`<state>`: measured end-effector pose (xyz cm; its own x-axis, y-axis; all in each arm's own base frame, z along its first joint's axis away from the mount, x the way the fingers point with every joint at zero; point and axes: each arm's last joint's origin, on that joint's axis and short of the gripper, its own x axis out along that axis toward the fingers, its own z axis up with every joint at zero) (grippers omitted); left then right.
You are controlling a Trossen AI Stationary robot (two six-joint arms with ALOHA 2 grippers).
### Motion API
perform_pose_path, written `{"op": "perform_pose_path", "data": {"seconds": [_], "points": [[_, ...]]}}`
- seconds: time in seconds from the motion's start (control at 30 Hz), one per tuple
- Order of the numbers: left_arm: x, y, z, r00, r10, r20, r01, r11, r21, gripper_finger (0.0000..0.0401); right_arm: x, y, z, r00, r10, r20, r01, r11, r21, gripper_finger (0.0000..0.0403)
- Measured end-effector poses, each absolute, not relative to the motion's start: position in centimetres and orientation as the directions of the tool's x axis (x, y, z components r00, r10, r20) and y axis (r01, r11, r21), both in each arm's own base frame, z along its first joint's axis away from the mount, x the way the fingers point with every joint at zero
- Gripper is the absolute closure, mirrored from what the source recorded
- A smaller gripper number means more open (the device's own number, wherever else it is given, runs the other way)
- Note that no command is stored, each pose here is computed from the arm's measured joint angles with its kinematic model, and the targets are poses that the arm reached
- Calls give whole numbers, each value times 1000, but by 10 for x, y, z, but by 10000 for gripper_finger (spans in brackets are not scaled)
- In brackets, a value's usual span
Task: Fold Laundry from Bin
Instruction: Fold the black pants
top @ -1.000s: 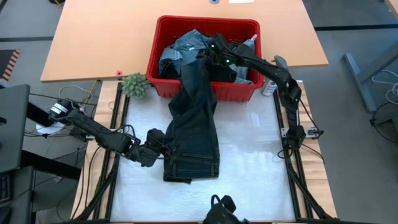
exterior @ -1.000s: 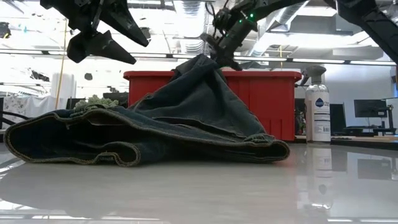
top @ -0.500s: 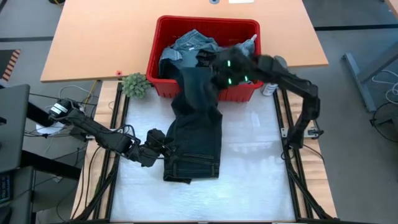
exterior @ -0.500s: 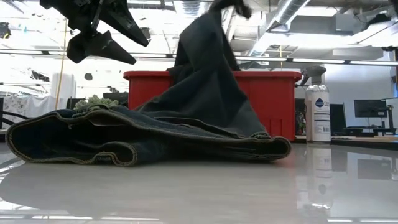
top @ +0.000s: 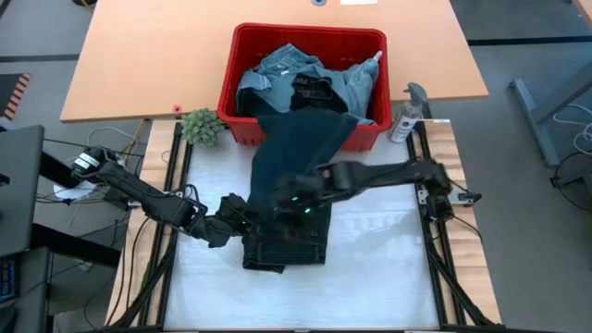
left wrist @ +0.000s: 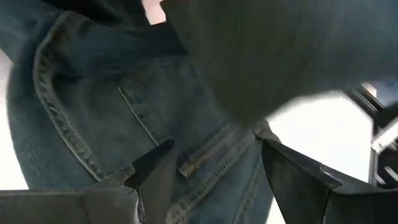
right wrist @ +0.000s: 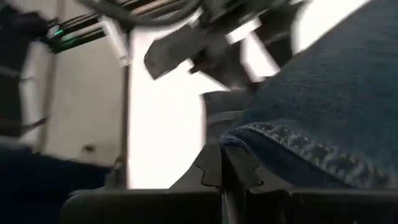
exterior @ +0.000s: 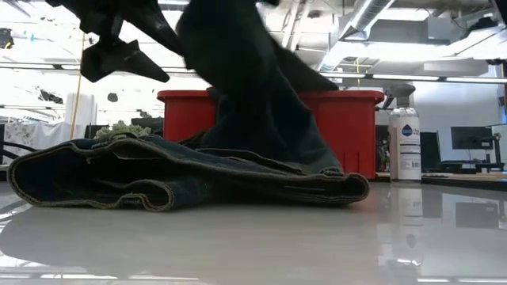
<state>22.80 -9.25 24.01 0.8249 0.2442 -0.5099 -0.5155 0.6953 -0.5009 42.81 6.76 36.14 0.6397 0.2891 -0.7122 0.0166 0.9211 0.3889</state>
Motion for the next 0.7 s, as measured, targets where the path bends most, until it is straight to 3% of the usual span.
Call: {"op": "perform_pose_path", "data": {"seconds": [0.13,0.4,0.53,0.7], "points": [[215,-93,248,827,164,-538,-473,721,-507,177,454,71,335,604,450,-658,-94,860,501,382],[159,-78,270,793,145,-592,-519,670,-531,177,468,85,346,623,641,-449,-379,749,544,328],[140,-70,282,828,201,-524,-517,635,-574,177,465,73,364,592,711,-379,-496,692,525,325],[132,-64,290,852,272,-446,-504,653,-565,177,441,38,419,588,755,-291,-569,641,515,323]]}}
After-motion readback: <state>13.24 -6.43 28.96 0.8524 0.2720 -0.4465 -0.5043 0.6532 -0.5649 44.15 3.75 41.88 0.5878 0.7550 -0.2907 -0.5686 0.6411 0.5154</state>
